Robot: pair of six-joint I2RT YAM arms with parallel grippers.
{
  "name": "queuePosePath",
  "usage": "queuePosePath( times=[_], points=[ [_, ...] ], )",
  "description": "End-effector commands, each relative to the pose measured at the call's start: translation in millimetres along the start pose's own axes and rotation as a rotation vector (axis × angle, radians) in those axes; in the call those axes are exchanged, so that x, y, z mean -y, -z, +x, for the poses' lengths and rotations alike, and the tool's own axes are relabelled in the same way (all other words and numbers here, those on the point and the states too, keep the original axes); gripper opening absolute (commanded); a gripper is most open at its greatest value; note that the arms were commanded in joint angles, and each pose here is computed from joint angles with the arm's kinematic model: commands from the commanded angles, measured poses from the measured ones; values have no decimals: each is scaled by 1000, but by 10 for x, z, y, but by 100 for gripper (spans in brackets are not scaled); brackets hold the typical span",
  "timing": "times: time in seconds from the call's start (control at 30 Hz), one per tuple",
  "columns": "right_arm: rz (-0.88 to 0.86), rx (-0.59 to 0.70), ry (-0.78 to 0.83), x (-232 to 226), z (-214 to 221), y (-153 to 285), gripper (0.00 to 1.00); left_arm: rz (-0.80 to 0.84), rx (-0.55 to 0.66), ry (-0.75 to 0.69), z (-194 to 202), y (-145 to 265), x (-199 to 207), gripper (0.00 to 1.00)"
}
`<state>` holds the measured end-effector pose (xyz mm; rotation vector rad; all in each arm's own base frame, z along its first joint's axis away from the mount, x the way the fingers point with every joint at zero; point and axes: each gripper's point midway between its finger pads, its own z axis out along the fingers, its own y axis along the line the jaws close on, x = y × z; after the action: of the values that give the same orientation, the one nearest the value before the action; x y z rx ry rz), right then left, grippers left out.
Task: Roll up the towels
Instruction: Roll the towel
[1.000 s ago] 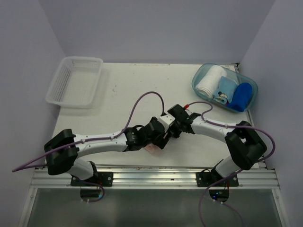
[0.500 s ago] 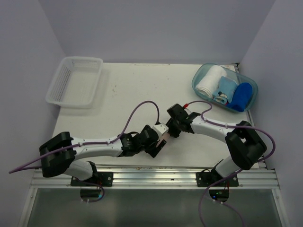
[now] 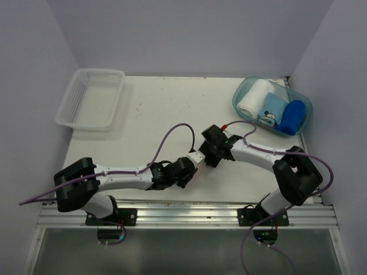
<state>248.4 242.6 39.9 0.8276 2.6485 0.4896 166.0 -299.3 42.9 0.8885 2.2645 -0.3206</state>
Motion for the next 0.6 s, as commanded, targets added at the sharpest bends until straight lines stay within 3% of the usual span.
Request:
queuePosePath(
  times=[0.0, 0.13, 0.2, 0.57],
  points=[
    [-33, 32, 30, -135, -81, 89, 58, 50, 31, 56, -153, 45, 39, 32],
    [-57, 38, 52, -190, -105, 140, 64, 280, 40, 193, -215, 108, 128, 28],
    [-64, 42, 62, -193, -107, 165, 67, 299, 33, 283, -185, 96, -48, 28],
    [-180, 78, 42, -189, -118, 377, 75, 557, 12, 620, -66, 77, -48, 27]
  ],
)
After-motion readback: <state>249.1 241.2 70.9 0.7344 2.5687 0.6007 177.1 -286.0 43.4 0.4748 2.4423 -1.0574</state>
